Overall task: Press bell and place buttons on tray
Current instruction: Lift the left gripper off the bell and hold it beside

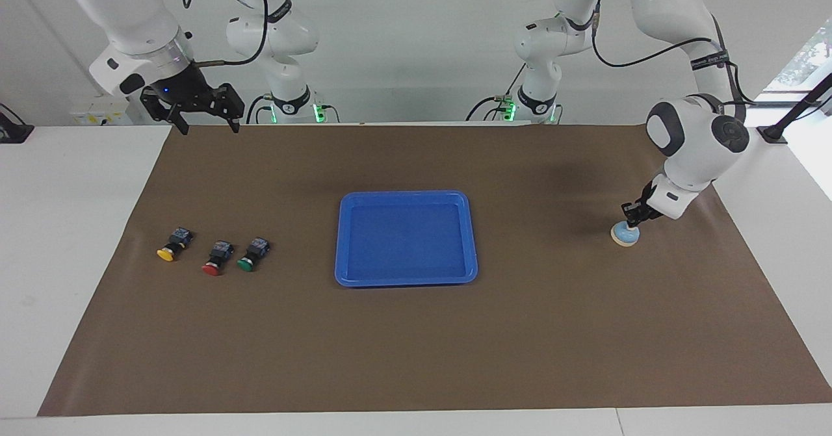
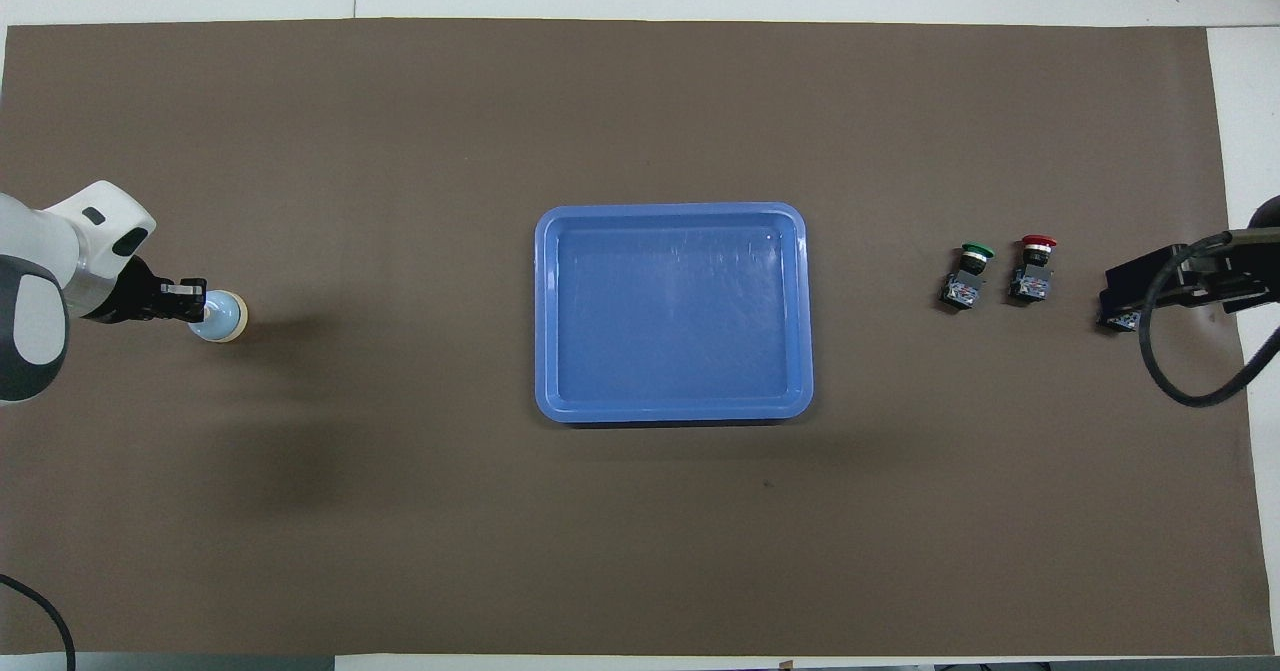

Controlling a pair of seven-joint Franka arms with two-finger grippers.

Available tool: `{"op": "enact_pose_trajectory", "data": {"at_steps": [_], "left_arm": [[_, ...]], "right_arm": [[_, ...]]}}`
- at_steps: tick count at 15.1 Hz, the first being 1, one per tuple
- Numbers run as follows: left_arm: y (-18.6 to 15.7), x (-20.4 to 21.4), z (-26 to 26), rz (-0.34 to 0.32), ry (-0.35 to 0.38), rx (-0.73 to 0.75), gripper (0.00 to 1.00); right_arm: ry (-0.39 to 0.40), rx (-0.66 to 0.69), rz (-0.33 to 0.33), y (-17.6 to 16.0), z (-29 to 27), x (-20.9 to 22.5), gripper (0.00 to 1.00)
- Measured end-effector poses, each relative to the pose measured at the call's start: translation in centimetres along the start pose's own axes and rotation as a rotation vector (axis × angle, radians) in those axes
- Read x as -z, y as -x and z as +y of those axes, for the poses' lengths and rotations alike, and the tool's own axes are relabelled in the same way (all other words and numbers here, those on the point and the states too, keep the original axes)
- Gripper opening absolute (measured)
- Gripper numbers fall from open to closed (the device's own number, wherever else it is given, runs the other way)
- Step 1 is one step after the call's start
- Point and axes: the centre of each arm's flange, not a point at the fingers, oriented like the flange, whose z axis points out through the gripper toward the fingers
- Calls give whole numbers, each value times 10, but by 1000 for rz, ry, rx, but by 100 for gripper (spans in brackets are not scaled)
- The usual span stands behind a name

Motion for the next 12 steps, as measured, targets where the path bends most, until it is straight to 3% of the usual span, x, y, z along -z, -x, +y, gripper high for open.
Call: {"op": "enact_pose_trajectory", "data": {"at_steps": [3,11,12], "left_arm": [[-10,52,11,-23,-1,-20,10],[4,168,45,-30,20,-10,94],[8,178,50,-28,19,-9,100]], "right_arm": [[0,0,0,0,0,0,100],[-1,-7,0,0,4,0,100],[-1,-8,-1,0,4,0,100]]}}
